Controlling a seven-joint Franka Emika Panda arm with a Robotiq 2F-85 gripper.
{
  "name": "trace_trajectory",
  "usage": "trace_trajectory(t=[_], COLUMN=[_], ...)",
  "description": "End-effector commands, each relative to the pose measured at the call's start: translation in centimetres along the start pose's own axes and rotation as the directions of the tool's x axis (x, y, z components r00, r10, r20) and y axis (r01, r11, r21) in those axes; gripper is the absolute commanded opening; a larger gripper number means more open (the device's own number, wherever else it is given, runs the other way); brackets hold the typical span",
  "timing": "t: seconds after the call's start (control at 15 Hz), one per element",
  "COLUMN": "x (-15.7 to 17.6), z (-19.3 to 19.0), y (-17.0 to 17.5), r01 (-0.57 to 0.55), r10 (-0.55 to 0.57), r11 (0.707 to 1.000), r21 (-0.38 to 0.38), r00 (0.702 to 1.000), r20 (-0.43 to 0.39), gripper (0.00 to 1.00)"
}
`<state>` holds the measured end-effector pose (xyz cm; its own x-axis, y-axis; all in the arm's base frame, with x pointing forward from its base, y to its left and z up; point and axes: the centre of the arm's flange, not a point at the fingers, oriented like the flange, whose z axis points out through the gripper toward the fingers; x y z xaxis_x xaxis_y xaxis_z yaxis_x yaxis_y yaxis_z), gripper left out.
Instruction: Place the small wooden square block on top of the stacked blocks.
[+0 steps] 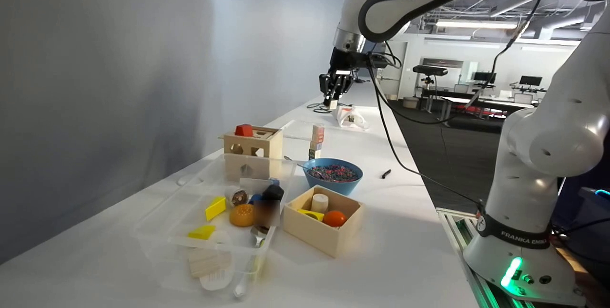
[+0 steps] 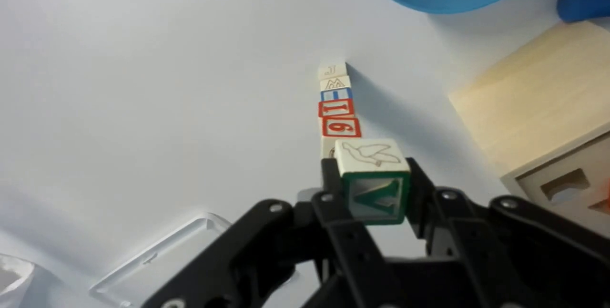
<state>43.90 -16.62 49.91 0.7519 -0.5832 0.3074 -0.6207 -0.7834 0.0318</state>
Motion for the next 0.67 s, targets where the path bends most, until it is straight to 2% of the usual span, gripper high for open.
trace_trajectory(t=[0.0, 0.2, 0.6], x=[1.9, 2.9, 5.5], z=[0.3, 1.0, 2.6], y=[4.1, 5.4, 4.5], r01=[-0.053, -0.062, -0.006], r10=[0.050, 0.058, 0.002], r11=[0.997, 0.997, 0.999], r21=[0.050, 0.053, 0.042], r00=[0.998, 0.995, 0.995], r20=[0.049, 0.077, 0.099], gripper=[0.09, 0.09, 0.09])
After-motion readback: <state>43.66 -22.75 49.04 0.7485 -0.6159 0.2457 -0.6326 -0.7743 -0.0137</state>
